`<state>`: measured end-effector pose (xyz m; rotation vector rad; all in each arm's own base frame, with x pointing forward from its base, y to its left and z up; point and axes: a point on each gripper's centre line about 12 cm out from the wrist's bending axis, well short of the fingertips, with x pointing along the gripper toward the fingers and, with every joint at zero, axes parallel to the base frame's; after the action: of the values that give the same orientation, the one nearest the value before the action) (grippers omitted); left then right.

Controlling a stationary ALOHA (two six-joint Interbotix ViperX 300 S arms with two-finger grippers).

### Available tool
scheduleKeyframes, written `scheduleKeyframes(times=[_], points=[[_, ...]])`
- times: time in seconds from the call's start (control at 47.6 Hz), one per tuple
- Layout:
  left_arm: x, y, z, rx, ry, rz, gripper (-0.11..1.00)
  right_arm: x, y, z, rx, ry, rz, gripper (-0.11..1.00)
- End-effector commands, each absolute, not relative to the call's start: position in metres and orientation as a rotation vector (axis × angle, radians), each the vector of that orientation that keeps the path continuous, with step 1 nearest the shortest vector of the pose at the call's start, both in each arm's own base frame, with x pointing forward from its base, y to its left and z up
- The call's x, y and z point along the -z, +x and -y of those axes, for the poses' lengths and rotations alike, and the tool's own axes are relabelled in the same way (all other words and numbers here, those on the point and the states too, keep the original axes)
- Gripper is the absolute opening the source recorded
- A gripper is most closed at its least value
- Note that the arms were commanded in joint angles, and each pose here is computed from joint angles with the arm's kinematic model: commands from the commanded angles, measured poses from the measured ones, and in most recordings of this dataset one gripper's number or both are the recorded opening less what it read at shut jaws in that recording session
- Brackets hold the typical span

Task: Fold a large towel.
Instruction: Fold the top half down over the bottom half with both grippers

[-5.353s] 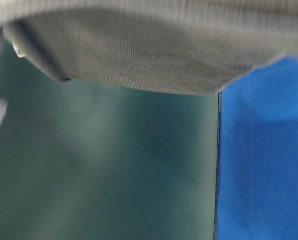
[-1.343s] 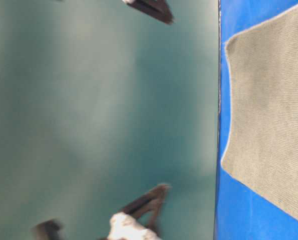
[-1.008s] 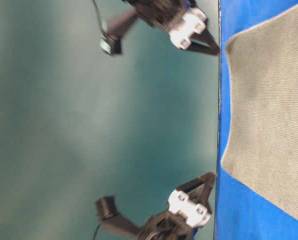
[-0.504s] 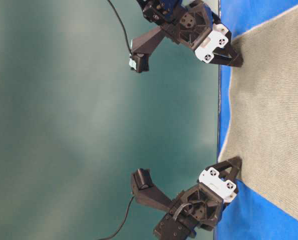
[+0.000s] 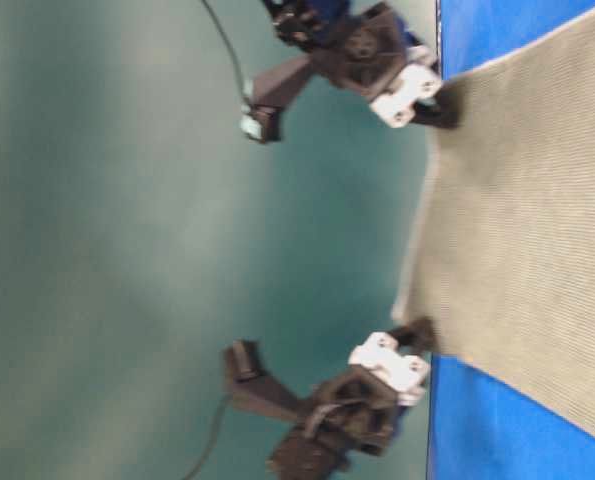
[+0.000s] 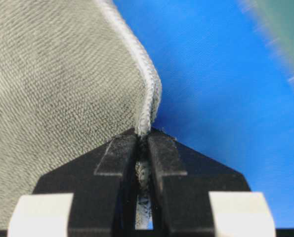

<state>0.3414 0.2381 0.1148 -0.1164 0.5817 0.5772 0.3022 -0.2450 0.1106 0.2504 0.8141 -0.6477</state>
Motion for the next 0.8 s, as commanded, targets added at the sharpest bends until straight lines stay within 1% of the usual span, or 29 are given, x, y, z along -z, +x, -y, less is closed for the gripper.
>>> scheduleKeyframes(times=[0.0,0.126,0.273,0.399,0.504,0.651,0.672,0.777], points=[[-0.148,0.339,-0.254,-0.615,-0.085,-0.509,0.03,-0.145,0.299,0.260,0.689,0.213,-0.736,0.05],[-0.174,0.336,-0.258,-0.622,-0.049,-0.480,0.03,-0.173,0.296,0.264,0.721,0.181,-0.688,0.05],[-0.208,0.335,-0.237,-0.584,-0.022,-0.445,0.03,-0.212,0.291,0.242,0.724,0.137,-0.631,0.05],[-0.233,0.329,-0.202,-0.521,0.018,-0.414,0.03,-0.241,0.283,0.206,0.701,0.091,-0.604,0.05],[-0.235,0.321,-0.167,-0.450,0.034,-0.412,0.03,-0.253,0.275,0.169,0.660,0.064,-0.602,0.05],[-0.220,0.309,-0.100,-0.290,0.030,-0.441,0.03,-0.249,0.266,0.109,0.537,0.048,-0.630,0.05],[-0.218,0.307,-0.090,-0.263,0.032,-0.447,0.03,-0.248,0.266,0.094,0.501,0.055,-0.634,0.05],[-0.209,0.299,-0.046,-0.134,0.038,-0.474,0.03,-0.238,0.265,0.053,0.389,0.089,-0.665,0.05]])
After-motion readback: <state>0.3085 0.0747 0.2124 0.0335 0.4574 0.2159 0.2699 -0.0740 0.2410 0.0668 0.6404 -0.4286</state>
